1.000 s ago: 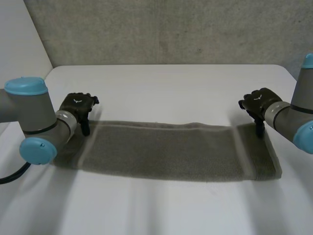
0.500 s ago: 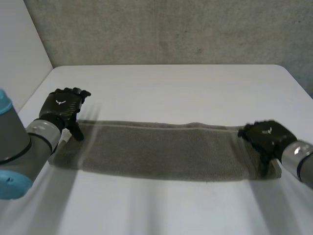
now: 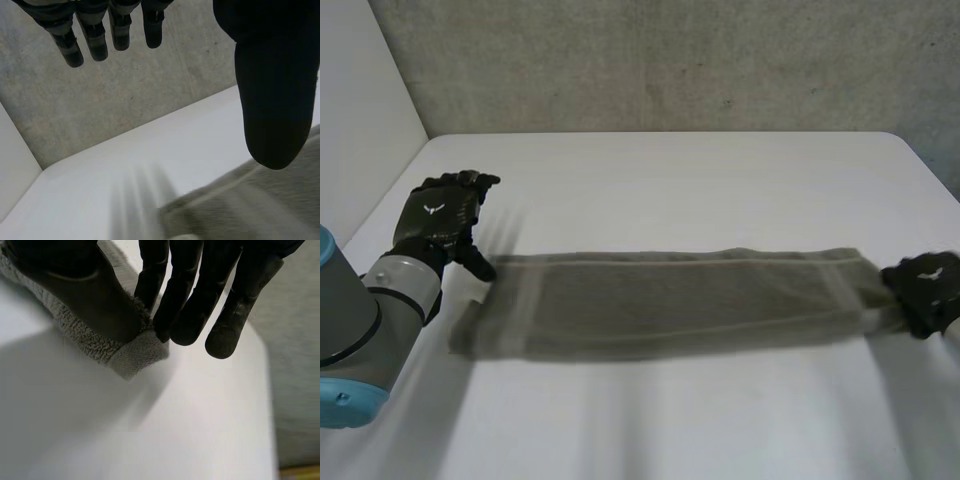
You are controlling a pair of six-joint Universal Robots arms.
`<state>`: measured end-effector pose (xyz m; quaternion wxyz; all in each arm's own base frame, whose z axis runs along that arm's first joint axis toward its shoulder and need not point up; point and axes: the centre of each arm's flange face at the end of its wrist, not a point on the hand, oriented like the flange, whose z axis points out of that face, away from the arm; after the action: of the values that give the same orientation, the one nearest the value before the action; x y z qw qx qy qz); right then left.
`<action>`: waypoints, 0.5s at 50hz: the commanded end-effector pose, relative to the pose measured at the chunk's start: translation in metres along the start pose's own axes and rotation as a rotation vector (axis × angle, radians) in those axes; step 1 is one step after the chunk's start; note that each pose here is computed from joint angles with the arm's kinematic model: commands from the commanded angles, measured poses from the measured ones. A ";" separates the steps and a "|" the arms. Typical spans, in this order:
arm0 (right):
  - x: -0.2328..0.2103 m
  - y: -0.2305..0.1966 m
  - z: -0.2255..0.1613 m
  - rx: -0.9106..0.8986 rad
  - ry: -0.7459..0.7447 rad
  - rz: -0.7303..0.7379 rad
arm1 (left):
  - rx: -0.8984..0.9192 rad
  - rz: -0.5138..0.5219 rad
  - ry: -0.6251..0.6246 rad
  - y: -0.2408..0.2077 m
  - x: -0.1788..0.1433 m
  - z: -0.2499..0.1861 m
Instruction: Fold the laundry
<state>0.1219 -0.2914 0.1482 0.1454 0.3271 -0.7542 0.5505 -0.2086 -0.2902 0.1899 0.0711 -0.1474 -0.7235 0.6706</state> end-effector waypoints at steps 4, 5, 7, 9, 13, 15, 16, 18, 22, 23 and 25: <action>0.085 -0.007 0.015 -0.098 0.272 -0.288 | 0.029 -0.001 -0.004 -0.010 -0.001 -0.003; 0.085 -0.007 0.015 -0.098 0.272 -0.288 | 0.034 0.000 -0.006 -0.011 -0.001 -0.002; 0.078 -0.028 0.015 -0.048 0.276 -0.295 | 0.035 0.000 -0.008 -0.011 -0.002 -0.002; 0.045 -0.087 0.007 0.134 0.241 -0.305 | 0.036 -0.001 -0.011 -0.012 -0.003 -0.002; 0.005 -0.140 -0.013 0.321 0.167 -0.291 | 0.036 -0.002 -0.011 -0.012 -0.003 -0.003; -0.040 -0.178 -0.040 0.475 0.059 -0.273 | 0.033 -0.001 -0.011 -0.011 -0.003 -0.003; -0.041 -0.178 -0.040 0.476 0.058 -0.273 | 0.030 -0.001 -0.009 -0.010 -0.003 -0.004; -0.114 -0.198 -0.074 0.605 -0.132 -0.301 | 0.027 -0.001 -0.010 -0.009 -0.003 -0.004; -0.187 -0.194 -0.110 0.674 -0.324 -0.365 | 0.021 -0.002 -0.009 -0.008 -0.002 -0.005; -0.211 -0.187 -0.122 0.683 -0.390 -0.386 | 0.021 -0.002 -0.008 -0.007 -0.002 -0.006; -0.229 -0.177 -0.126 0.676 -0.437 -0.404 | 0.020 0.000 -0.006 -0.007 -0.001 -0.006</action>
<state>0.3385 -0.2064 0.2540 0.0536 0.5066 -0.4983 0.7016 -0.2059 -0.2871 0.1995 0.0701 -0.1428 -0.7152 0.6806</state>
